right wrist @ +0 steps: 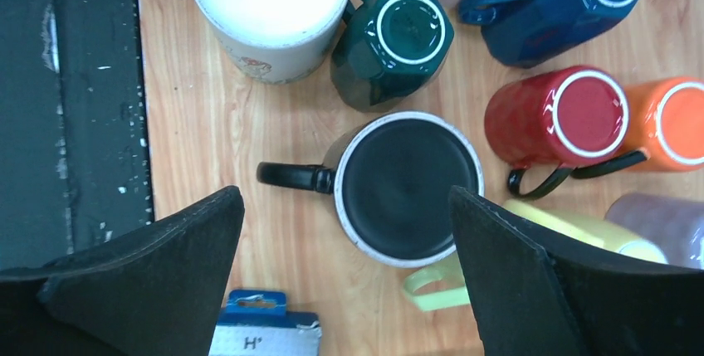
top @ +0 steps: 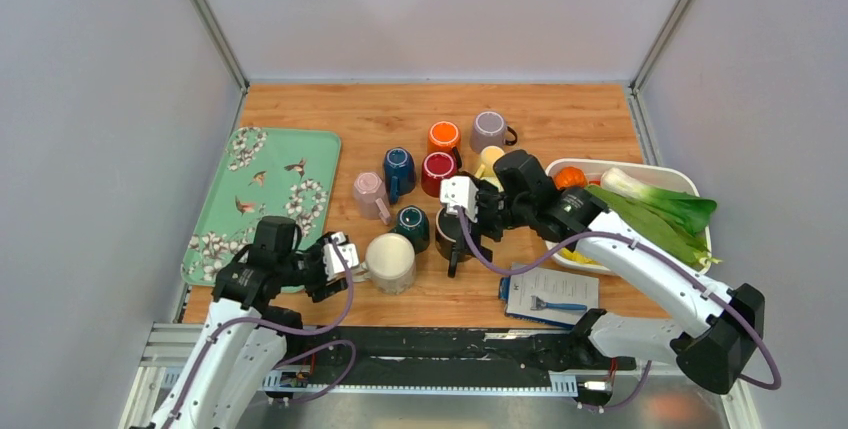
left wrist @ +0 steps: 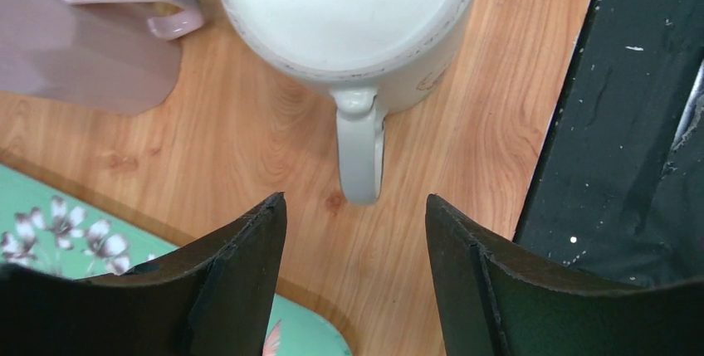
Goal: Turn the mug right side up
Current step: Pick up the cup at the center of the board.
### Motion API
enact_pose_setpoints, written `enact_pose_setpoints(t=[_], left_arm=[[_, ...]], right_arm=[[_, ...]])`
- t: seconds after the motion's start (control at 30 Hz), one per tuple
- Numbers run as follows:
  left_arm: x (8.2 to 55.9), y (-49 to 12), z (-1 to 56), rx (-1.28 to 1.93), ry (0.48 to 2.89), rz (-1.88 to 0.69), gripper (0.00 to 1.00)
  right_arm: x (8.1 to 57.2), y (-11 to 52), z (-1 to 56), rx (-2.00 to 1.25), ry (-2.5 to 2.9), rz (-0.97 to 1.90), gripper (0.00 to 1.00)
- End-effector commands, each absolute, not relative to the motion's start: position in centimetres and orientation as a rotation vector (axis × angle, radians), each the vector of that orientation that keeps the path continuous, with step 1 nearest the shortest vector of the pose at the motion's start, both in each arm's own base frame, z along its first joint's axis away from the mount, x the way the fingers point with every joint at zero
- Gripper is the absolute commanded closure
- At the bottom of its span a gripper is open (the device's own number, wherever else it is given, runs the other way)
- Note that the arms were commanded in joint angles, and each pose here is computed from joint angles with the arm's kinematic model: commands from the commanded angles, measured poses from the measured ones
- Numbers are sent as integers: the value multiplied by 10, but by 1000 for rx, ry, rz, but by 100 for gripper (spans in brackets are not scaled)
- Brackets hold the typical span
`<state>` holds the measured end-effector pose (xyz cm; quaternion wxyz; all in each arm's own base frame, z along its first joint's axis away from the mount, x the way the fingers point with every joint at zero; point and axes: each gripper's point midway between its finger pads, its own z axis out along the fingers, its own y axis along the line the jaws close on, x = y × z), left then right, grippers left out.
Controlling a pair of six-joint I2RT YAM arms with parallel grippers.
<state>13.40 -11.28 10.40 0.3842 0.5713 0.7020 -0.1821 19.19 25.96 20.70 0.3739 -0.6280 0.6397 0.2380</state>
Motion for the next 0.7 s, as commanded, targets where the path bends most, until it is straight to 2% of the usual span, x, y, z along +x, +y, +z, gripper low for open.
enact_pose_setpoints(t=[0.0, 0.4, 0.67], left_arm=[[144, -132, 106, 1499, 1688, -531, 31], [150, -149, 88, 1595, 1624, -479, 37], [154, -151, 81, 1599, 1606, -471, 45]], right_arm=[[209, 284, 217, -1631, 1436, 540, 0], [212, 301, 214, -1597, 1441, 534, 0], [209, 294, 207, -1576, 1461, 520, 0]])
